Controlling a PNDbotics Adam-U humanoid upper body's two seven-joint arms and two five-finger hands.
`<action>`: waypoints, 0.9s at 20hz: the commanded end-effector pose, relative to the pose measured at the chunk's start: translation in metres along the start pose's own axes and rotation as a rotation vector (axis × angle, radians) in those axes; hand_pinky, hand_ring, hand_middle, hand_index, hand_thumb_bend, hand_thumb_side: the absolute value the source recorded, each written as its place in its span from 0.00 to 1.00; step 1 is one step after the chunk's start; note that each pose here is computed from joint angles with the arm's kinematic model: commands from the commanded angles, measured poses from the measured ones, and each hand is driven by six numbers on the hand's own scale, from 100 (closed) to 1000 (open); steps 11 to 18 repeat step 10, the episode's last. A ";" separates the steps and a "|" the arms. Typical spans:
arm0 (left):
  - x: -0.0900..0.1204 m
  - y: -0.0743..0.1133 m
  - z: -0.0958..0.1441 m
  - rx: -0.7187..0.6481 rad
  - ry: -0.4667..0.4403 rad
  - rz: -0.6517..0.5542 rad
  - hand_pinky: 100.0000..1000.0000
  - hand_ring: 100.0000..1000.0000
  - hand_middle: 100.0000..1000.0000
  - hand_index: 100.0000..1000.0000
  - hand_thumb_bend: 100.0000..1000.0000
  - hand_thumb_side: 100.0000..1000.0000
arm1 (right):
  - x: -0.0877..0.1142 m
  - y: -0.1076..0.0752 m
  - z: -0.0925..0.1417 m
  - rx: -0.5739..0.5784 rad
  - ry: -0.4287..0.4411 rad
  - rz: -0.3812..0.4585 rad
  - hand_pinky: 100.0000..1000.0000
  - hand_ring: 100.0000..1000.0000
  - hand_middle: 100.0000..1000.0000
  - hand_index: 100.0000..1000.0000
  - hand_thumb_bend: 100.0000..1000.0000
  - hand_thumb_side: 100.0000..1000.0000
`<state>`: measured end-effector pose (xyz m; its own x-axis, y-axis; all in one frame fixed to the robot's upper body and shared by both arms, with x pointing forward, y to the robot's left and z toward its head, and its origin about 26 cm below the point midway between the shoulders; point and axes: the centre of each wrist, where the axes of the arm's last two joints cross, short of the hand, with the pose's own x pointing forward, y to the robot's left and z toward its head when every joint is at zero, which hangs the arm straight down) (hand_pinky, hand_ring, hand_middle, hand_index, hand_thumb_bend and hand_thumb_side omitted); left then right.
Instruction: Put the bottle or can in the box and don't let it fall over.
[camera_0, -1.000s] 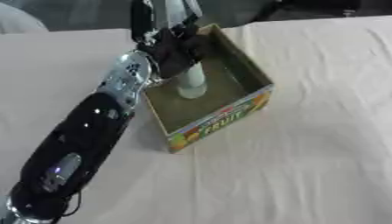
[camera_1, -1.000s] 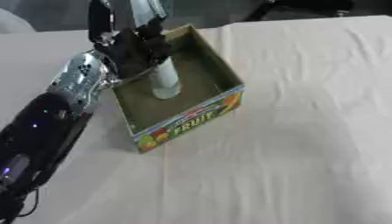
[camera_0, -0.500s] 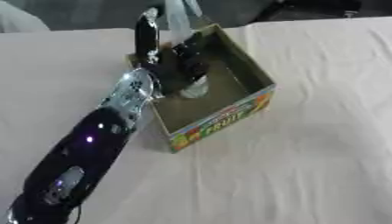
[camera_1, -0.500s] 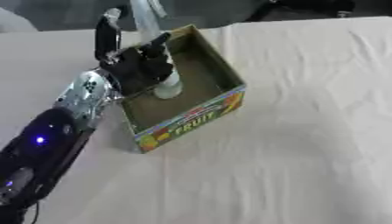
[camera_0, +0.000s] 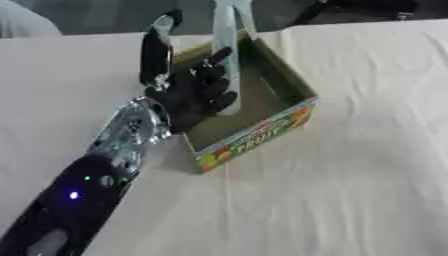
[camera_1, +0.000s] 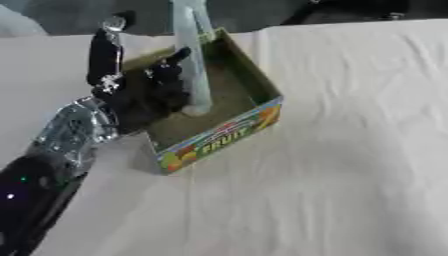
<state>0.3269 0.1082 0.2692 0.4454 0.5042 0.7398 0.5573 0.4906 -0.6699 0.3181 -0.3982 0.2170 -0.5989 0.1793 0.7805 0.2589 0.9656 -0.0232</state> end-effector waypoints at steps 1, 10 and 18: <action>0.012 -0.012 0.017 -0.039 -0.042 -0.042 0.09 0.08 0.16 0.91 0.36 1.00 | 0.012 -0.008 -0.006 -0.002 -0.039 0.033 0.80 0.89 1.00 0.98 0.00 0.75; 0.051 0.003 0.067 -0.050 -0.308 -0.178 0.19 0.19 0.21 0.89 0.40 1.00 | 0.014 -0.015 -0.001 -0.027 -0.042 0.042 0.80 0.88 1.00 0.98 0.00 0.74; 0.051 0.003 0.067 -0.050 -0.308 -0.178 0.19 0.19 0.21 0.89 0.40 1.00 | 0.014 -0.015 -0.001 -0.027 -0.042 0.042 0.80 0.88 1.00 0.98 0.00 0.74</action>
